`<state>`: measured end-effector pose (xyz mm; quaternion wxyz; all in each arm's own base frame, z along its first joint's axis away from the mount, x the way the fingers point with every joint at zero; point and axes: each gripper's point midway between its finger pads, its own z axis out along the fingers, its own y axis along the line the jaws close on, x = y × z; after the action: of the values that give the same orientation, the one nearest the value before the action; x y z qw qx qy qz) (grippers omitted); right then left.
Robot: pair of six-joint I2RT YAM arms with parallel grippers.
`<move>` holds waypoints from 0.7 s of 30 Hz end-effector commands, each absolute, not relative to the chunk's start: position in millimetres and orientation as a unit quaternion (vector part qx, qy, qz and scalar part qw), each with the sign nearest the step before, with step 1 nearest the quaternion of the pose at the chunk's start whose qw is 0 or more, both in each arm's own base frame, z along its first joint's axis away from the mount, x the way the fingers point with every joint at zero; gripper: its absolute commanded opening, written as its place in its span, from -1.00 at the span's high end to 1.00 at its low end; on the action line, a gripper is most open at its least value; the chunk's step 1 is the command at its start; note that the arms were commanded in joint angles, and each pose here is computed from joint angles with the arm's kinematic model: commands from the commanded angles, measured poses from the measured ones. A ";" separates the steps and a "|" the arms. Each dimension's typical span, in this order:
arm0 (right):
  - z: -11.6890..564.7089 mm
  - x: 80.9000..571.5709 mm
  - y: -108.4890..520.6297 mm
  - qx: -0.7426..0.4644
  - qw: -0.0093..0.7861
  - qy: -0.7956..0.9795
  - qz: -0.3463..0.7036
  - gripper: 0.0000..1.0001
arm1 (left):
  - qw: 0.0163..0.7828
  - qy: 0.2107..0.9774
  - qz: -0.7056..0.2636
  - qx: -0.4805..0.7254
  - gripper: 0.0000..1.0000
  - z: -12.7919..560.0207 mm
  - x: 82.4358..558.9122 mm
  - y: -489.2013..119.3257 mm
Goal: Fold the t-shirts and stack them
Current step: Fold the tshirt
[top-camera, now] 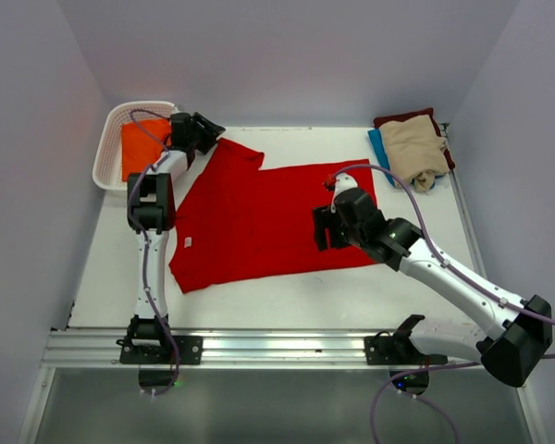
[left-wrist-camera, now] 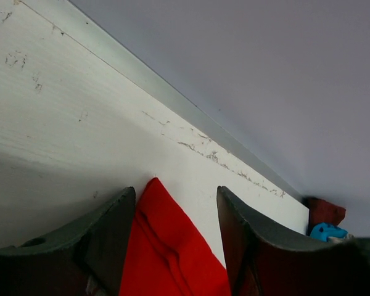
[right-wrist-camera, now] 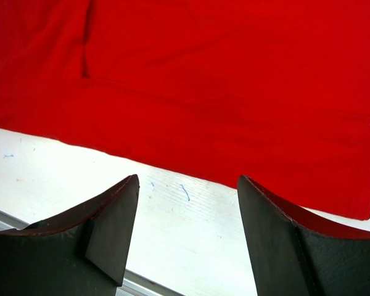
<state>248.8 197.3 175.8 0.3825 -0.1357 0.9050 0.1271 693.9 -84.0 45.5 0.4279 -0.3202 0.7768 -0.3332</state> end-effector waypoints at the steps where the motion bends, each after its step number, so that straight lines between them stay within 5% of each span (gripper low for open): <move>1: 176.2 255.1 196.3 -0.121 0.390 0.904 0.121 -0.37 | 0.414 0.781 -0.349 -0.310 -0.19 35.0 692.5 -98.4; 13: 173.9 256.3 193.3 -0.114 0.392 0.905 0.118 -0.12 | 0.396 0.794 -0.340 -0.312 0.06 20.8 680.7 -102.9; 19: 172.4 255.2 190.9 -0.107 0.392 0.906 0.117 0.51 | 0.393 0.793 -0.346 -0.311 0.76 14.5 681.1 -104.0; 20: 170.9 255.1 188.9 -0.105 0.391 0.907 0.114 0.56 | 0.396 0.792 -0.347 -0.311 1.00 16.1 682.1 -103.0; 21: 171.5 255.5 188.9 -0.104 0.392 0.907 0.114 0.59 | 0.396 0.791 -0.346 -0.312 1.00 15.4 682.0 -101.9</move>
<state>249.4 193.0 164.8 0.3729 -0.1206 0.9124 0.1181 685.5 -102.3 31.0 0.4055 -0.3134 0.7862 -0.3453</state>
